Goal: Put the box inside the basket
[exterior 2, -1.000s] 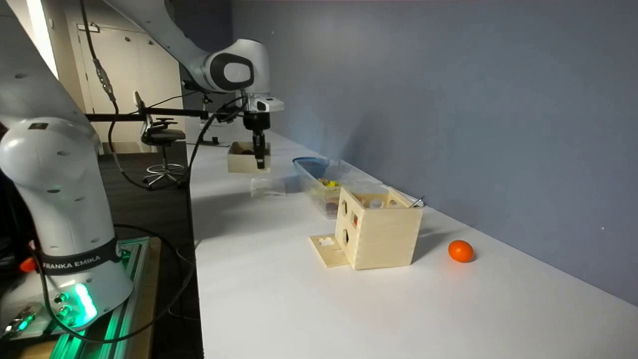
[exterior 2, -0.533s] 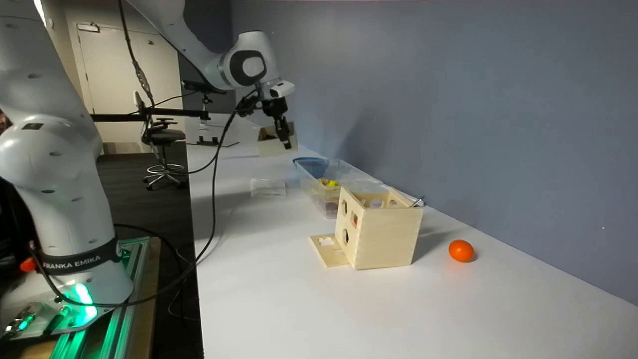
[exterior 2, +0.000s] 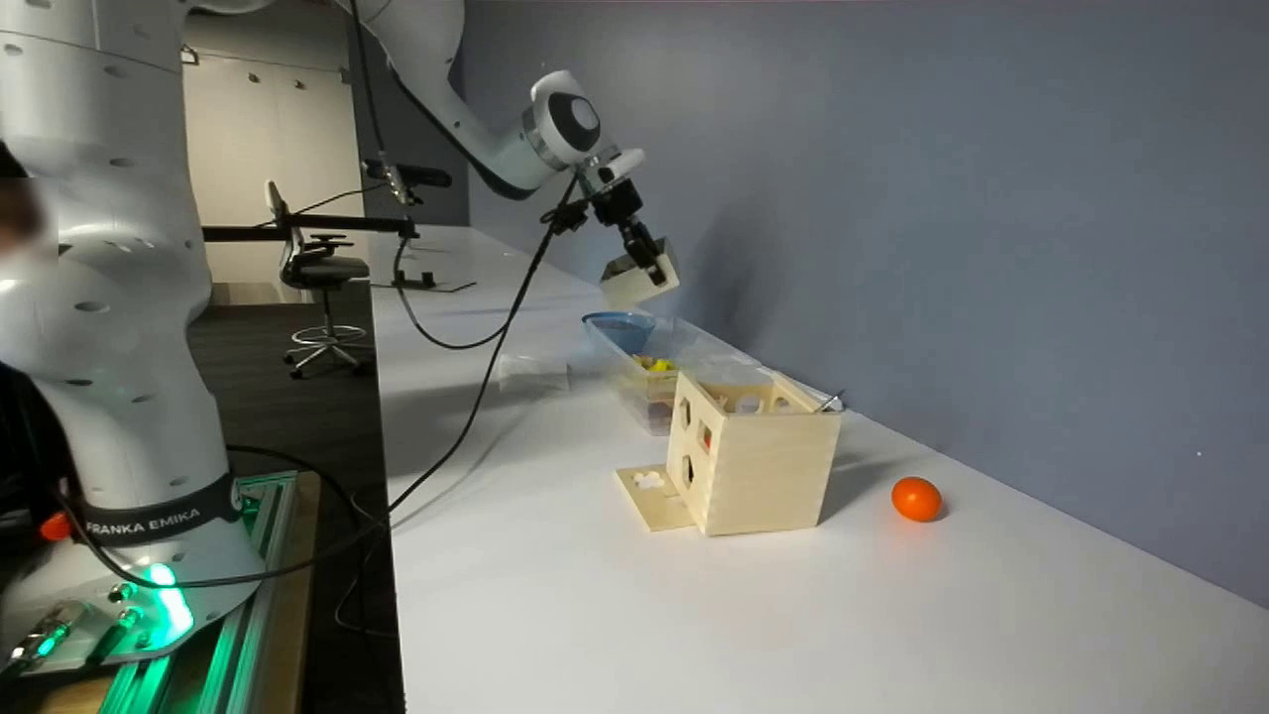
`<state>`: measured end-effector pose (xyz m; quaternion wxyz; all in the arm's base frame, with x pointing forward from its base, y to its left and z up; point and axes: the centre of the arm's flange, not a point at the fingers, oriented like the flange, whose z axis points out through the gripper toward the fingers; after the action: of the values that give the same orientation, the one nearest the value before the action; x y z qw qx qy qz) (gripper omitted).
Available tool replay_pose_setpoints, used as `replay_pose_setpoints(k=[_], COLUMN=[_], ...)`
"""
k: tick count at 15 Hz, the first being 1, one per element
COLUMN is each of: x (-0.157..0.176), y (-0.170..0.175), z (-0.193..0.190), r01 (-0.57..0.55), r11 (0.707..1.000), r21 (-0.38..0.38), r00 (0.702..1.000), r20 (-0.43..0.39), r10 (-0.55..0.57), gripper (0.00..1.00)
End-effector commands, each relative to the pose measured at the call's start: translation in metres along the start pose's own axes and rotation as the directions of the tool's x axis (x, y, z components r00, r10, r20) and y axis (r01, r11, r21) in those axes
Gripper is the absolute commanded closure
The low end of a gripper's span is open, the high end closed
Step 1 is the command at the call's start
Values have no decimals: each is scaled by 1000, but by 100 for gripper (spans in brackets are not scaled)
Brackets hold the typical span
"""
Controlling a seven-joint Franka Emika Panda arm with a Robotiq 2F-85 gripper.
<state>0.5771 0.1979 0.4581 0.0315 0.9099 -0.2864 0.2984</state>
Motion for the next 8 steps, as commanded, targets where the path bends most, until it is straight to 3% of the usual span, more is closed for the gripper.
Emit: replay_pose_setpoints(k=[1, 2, 3, 6, 7, 8], x=[18, 17, 6, -1, 0, 8], y=[-49, -52, -22, -36, -35, -34], z=[35, 41, 28, 48, 45, 47], r01=[-65, -99, -49, -63, -64, -96], r11=[996, 993, 997, 996, 996, 993], r21=[-61, -69, -55, -70, -59, -71], r00=[996, 994, 999, 998, 998, 995], r20=[-62, 32, -18, 26, 25, 10], r10=[61, 102, 48, 65, 65, 97], gripper=[98, 98, 90, 90, 98, 98])
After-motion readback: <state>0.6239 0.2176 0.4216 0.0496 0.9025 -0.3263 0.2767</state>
